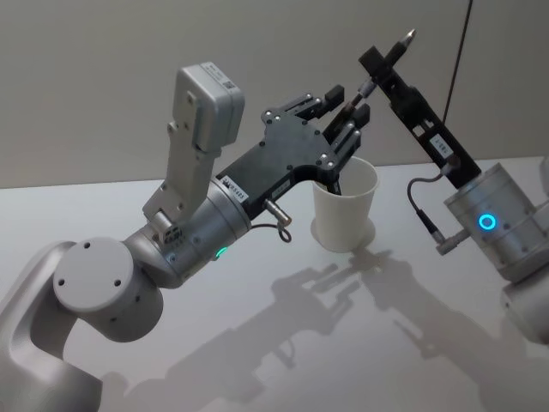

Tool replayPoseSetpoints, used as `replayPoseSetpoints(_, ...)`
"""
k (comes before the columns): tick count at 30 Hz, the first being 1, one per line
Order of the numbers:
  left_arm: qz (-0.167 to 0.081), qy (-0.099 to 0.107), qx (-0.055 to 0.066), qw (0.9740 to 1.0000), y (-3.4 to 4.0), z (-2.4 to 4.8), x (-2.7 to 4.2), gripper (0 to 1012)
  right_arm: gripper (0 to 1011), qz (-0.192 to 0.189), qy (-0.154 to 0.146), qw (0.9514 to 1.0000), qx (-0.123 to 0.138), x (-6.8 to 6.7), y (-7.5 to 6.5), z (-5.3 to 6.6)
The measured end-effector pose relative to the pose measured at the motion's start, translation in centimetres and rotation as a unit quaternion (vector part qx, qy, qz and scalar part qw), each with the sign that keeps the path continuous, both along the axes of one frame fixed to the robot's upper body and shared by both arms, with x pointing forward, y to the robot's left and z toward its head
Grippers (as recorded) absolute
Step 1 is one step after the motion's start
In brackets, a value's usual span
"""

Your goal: Place the pen into the pen holder.

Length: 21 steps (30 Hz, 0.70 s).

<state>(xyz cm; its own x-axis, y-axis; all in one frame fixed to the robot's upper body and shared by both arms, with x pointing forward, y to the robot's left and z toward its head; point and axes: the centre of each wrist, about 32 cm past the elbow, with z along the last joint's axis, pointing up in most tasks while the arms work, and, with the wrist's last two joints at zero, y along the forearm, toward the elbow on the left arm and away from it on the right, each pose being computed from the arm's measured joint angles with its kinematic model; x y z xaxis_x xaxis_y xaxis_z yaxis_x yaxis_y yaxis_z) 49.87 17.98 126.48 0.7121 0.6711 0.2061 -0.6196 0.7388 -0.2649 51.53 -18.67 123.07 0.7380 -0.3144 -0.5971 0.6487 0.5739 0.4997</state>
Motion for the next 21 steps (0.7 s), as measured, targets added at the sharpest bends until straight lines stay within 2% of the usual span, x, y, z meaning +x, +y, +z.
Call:
replayPoseSetpoints(1, 0.0, 0.0, 0.0, 1.0, 0.0, 0.0, 0.0, 409, 131, 0.0, 0.0, 1.0, 0.0, 0.0, 0.0, 0.0)
replayPoseSetpoints(4, 0.0, 0.0, 0.0, 1.0, 0.0, 0.0, 0.0, 467, 131, 0.0, 0.0, 1.0, 0.0, 0.0, 0.01, 0.0)
replayPoseSetpoints(7, 0.0, 0.0, 0.0, 1.0, 0.0, 0.0, 0.0, 606, 131, 0.0, 0.0, 1.0, 0.0, 0.0, 0.01, 0.0)
replayPoseSetpoints(10, 0.0, 0.0, 0.0, 1.0, 0.0, 0.0, 0.0, 666, 131, 0.0, 0.0, 1.0, 0.0, 0.0, 0.01, 0.0)
replayPoseSetpoints(11, 0.0, 0.0, 0.0, 1.0, 0.0, 0.0, 0.0, 725, 131, 0.0, 0.0, 1.0, 0.0, 0.0, 0.01, 0.0)
replayPoseSetpoints(13, 0.0, 0.0, 0.0, 1.0, 0.0, -0.01, 0.0, 755, 130, 0.0, 0.0, 1.0, 0.0, 0.0, 0.01, 0.0)
replayPoseSetpoints(16, 0.0, 0.0, 0.0, 1.0, 0.0, -0.01, 0.0, 854, 131, 0.0, -0.001, 1.0, 0.0, 0.0, 0.0, 0.02)
replayPoseSetpoints(21, 0.0, 0.0, 0.0, 1.0, 0.0, -0.01, 0.0, 969, 131, -0.01, -0.004, 0.9999, -0.012, 0.03, -0.17, 0.23)
